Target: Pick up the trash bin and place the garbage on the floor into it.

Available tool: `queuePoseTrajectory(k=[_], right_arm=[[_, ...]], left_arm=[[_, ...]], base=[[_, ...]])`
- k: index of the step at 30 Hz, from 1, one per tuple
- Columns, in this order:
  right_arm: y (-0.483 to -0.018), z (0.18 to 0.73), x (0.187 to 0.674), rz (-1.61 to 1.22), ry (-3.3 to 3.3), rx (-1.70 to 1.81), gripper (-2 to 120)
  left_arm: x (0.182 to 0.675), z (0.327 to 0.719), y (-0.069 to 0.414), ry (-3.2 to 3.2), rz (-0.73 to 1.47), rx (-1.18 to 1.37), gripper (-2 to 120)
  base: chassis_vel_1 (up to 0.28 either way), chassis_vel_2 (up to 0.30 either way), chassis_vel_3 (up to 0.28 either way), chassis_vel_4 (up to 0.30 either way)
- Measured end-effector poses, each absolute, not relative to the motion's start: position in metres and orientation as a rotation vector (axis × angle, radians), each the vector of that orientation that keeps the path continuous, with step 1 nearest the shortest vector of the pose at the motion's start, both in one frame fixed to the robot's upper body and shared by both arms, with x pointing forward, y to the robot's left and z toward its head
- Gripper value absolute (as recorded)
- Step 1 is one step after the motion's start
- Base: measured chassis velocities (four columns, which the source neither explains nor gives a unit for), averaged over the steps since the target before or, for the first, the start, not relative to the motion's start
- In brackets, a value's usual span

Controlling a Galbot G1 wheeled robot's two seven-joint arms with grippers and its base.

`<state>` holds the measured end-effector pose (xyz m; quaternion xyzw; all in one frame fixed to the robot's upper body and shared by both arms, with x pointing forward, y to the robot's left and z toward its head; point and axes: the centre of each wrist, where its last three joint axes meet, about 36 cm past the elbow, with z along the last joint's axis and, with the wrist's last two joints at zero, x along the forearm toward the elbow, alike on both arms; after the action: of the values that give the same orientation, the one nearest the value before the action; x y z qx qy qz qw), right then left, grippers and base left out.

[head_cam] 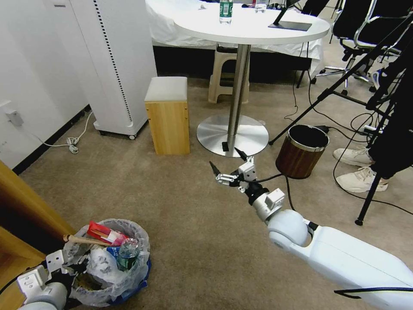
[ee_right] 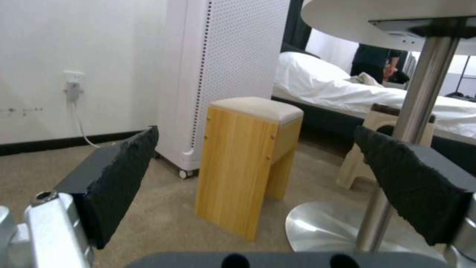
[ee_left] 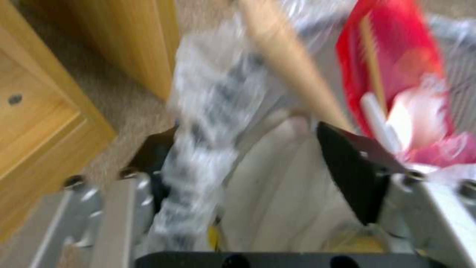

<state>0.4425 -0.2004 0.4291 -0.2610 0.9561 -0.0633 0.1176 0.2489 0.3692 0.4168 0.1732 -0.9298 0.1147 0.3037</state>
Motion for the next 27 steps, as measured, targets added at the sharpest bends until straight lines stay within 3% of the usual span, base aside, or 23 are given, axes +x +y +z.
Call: queuePoseTrajectory(k=[3, 8, 27], right_arm=[[-0.200, 0.425, 0.441, -0.185, 2.801, -0.758, 100], [-0.198, 0.423, 0.442, -0.183, 2.803, -0.752, 100], [-0.196, 0.443, 0.458, 0.031, 2.826, -0.523, 100]], left_arm=[[0.255, 0.423, 0.373, -2.504, 0.300, 0.473, 87], [0.261, 0.426, 0.376, -2.547, 0.299, 0.499, 99], [0.265, 0.446, 0.377, -2.736, 0.151, 0.544, 100]], base=[[0.000, 0.000, 0.000, 0.000], [0.000, 0.000, 0.000, 0.000], [0.000, 0.000, 0.000, 0.000]])
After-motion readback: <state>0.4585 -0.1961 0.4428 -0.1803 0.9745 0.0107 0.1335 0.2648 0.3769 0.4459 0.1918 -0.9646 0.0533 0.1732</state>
